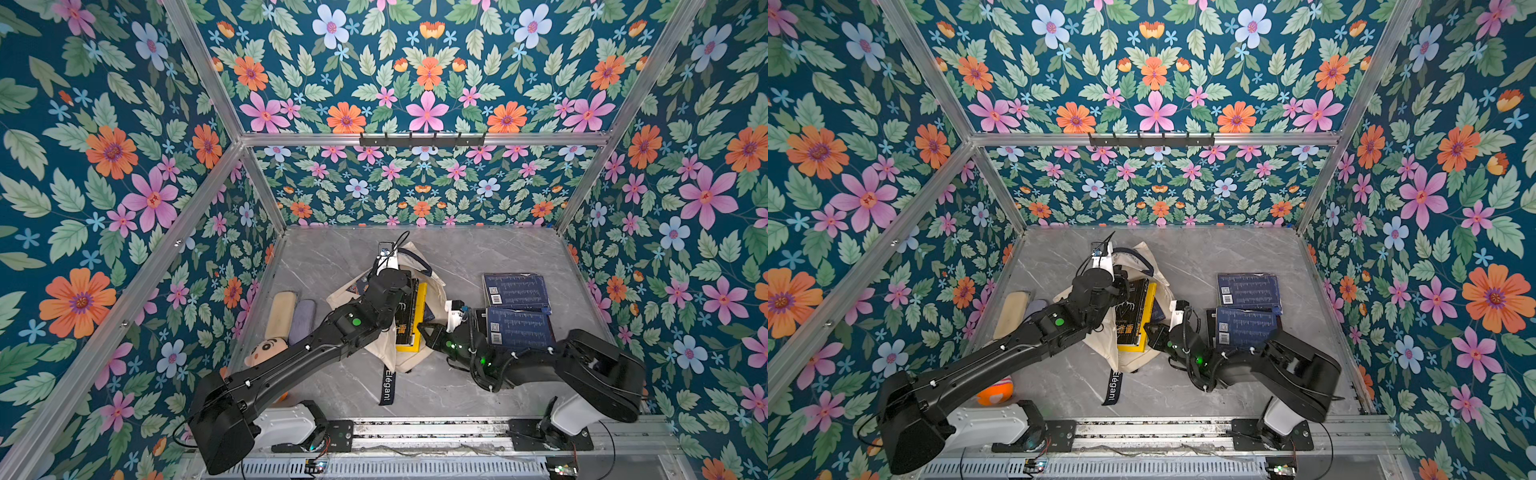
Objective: Take out the books from the canvas bag
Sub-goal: Pick up the book from the canvas bag.
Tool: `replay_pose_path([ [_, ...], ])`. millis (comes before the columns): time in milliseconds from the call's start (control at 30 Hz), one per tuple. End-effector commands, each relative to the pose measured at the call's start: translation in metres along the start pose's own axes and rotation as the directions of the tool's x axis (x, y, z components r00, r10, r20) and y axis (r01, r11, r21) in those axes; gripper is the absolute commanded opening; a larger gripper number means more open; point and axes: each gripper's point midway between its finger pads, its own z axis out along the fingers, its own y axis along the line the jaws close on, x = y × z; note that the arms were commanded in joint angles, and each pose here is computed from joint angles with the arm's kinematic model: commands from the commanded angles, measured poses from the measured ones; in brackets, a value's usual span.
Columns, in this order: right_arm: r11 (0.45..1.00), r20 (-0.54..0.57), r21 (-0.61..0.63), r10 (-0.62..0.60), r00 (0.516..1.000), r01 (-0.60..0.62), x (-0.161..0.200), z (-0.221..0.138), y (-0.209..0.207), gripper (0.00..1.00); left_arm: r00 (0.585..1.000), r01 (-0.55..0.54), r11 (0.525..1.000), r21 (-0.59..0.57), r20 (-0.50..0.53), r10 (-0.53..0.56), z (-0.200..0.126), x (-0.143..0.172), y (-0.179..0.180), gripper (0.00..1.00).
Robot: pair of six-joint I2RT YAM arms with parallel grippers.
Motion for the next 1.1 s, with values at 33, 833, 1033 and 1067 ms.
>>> replay_pose_path([
  [33, 0.984, -0.003, 0.115, -0.137, 0.991, 0.137, -0.003, -0.022, 0.000, 0.00, 0.999, 0.027, 1.000, -0.010, 0.038, -0.027, -0.002, -0.012, 0.000, 0.00],
  [833, 0.997, -0.050, 0.027, -0.065, 0.997, 0.066, 0.005, 0.001, -0.019, 0.57, 0.999, 0.040, 0.999, 0.029, 0.025, -0.040, 0.000, -0.009, -0.007, 0.00],
  [1033, 0.997, -0.053, 0.077, 0.012, 0.999, -0.008, 0.005, 0.018, -0.033, 0.54, 1.000, 0.029, 0.999, 0.040, -0.001, -0.029, 0.005, -0.001, -0.011, 0.00],
  [1067, 0.997, -0.047, 0.072, 0.010, 0.999, -0.007, 0.004, 0.020, -0.032, 0.53, 0.999, 0.034, 0.998, 0.044, 0.000, -0.034, 0.005, -0.001, -0.012, 0.00],
])
